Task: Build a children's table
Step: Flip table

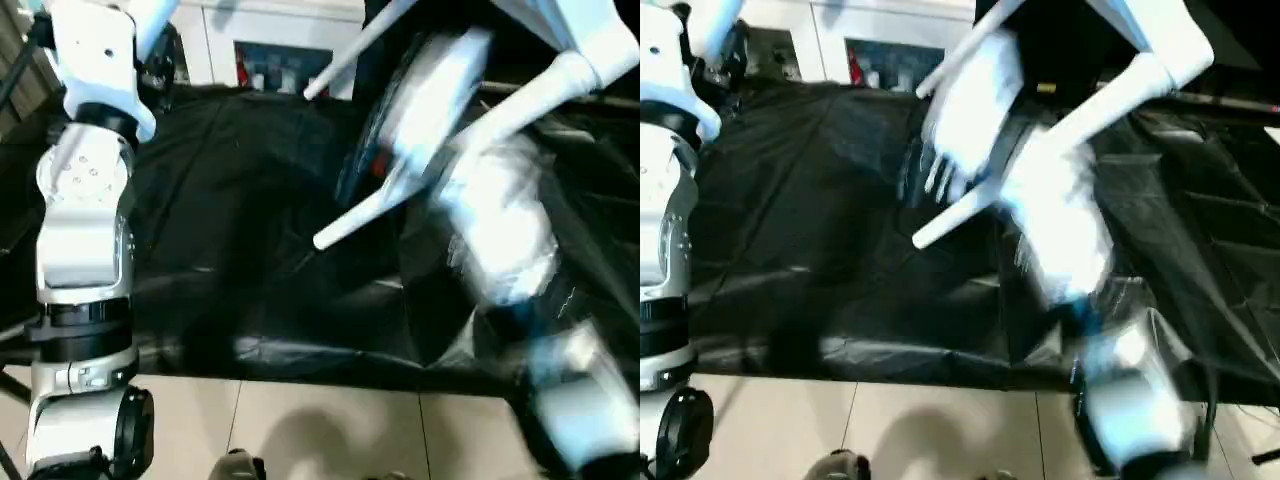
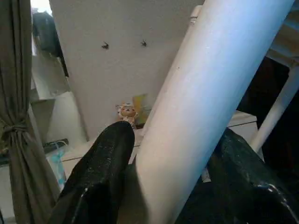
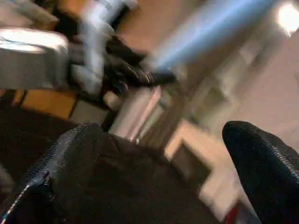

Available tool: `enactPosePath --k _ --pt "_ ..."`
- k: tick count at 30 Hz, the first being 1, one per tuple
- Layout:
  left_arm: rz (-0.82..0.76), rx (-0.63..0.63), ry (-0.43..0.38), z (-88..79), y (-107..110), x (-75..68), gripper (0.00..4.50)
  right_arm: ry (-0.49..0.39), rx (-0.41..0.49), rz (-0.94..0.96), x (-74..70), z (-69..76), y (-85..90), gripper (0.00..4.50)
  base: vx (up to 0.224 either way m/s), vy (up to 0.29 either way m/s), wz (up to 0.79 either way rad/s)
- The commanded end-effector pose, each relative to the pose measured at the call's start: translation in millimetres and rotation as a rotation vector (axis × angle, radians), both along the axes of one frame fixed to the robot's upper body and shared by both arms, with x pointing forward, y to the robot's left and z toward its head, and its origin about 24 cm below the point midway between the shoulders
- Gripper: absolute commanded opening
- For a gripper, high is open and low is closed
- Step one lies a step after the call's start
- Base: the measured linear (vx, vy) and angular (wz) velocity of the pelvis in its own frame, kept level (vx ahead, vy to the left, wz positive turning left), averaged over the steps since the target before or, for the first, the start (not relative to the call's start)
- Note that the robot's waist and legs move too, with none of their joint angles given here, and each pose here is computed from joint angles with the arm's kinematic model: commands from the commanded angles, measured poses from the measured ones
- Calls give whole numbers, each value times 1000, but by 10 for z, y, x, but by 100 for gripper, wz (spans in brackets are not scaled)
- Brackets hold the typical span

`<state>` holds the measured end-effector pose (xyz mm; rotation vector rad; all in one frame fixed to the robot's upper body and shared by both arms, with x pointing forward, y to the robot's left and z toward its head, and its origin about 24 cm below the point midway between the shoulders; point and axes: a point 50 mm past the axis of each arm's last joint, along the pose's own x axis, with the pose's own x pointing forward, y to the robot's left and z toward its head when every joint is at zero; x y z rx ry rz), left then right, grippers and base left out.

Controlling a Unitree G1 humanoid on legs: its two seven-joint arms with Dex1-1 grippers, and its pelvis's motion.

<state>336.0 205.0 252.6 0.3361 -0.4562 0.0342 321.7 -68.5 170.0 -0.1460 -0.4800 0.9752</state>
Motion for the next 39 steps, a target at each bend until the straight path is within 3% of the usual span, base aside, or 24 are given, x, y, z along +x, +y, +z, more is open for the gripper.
enactPosePath --k 1,3,4,6,10,12,14,16,17,21,23,27,28,31,39 --pt "-11 -68 -28 65 9 -14 233 144 16 -95 7 -272 -196 450 0 0 0" --pt "-3 -67 -22 57 27 -8 232 245 -23 -112 -88 -503 -297 450 0 0 0" --pt "-1 -64 -21 54 37 -6 231 331 -63 -129 -175 -693 -389 450 0 0 0" --pt "-2 -64 -21 54 46 -9 229 421 -75 -150 -274 -862 -488 450 0 0 0" --pt "1 -61 -19 48 56 -14 226 489 -57 -198 -325 -958 -564 450 0 0 0" --pt "3 -62 -18 44 71 -21 225 567 5 -368 -221 -1057 -689 450 0 0 0" --pt "4 -62 -18 43 75 -24 225 589 25 -405 -187 -1077 -714 450 0 0 0" --pt "6 -61 -18 40 79 -31 224 615 88 -476 -87 -1062 -759 450 0 0 0" --pt "7 -60 -17 36 89 -36 224 626 179 -528 74 -981 -781 450 0 0 0" --pt "8 -58 -16 35 98 -42 221 634 244 -567 230 -892 -785 450 0 0 0" --pt "8 -55 -16 43 99 -39 220 647 305 -523 408 -767 -707 450 0 0 0" --pt "8 -54 -15 43 95 -36 215 659 330 -432 486 -702 -614 450 0 0 0" --pt "9 -53 -14 43 96 -38 214 644 310 -450 542 -689 -612 424 0 0 0" --pt "14 -51 -14 44 104 -43 212 624 325 -448 573 -648 -622 414 0 0 0" --pt "27 -50 -10 33 128 -38 209 560 330 -404 583 -600 -620 335 0 0 0"
